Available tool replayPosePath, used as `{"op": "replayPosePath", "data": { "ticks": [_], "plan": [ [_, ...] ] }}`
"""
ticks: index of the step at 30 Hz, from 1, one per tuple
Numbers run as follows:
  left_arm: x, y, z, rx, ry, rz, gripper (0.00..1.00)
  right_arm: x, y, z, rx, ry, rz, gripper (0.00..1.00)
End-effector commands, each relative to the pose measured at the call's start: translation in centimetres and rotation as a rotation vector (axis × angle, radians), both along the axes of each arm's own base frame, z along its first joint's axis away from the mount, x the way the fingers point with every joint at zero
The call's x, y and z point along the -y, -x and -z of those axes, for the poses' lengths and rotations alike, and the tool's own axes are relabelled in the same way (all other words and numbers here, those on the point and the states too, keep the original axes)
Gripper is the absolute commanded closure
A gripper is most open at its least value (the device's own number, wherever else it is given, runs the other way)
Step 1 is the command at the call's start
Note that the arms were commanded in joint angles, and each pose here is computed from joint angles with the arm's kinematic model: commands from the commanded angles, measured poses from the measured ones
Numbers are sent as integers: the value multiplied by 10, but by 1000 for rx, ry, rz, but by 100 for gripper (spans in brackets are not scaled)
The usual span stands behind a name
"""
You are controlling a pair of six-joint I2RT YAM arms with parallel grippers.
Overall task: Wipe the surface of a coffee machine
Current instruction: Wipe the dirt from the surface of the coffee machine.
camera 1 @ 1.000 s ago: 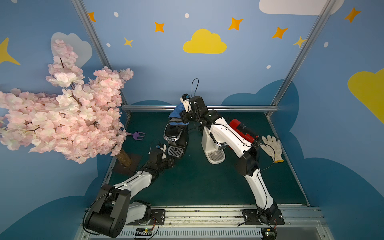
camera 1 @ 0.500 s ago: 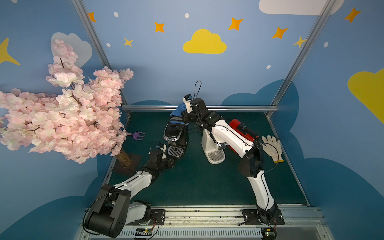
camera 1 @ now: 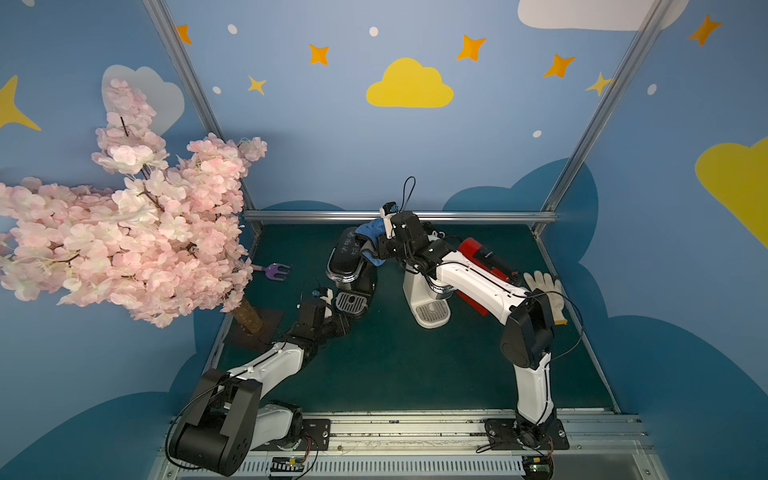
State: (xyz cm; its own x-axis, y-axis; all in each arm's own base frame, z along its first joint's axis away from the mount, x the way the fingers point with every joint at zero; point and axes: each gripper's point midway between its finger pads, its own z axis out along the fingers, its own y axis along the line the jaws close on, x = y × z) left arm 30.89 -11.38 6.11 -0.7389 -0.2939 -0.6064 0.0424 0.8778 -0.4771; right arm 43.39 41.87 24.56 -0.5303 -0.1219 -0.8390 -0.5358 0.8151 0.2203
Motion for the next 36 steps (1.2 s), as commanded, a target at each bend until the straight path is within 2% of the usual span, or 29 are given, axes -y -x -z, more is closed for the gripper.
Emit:
{"op": "replayPosePath", "data": {
  "ticks": [1,15,26,32,36],
  "plan": [
    [3,-7,-8,23,13,9,47,-10,22,50,-128,65,-57,100],
    [2,-5,-11,26,13,11,47,-14,29,116,-228,84,-25,100],
    [5,-6,-9,18,19,20,47,-35,47,178,-304,132,-73,100],
    [5,-6,-9,17,19,19,47,-32,59,186,-334,168,-99,100],
    [5,-6,-8,15,17,19,47,-34,75,183,-355,139,-133,100]
  ]
}}
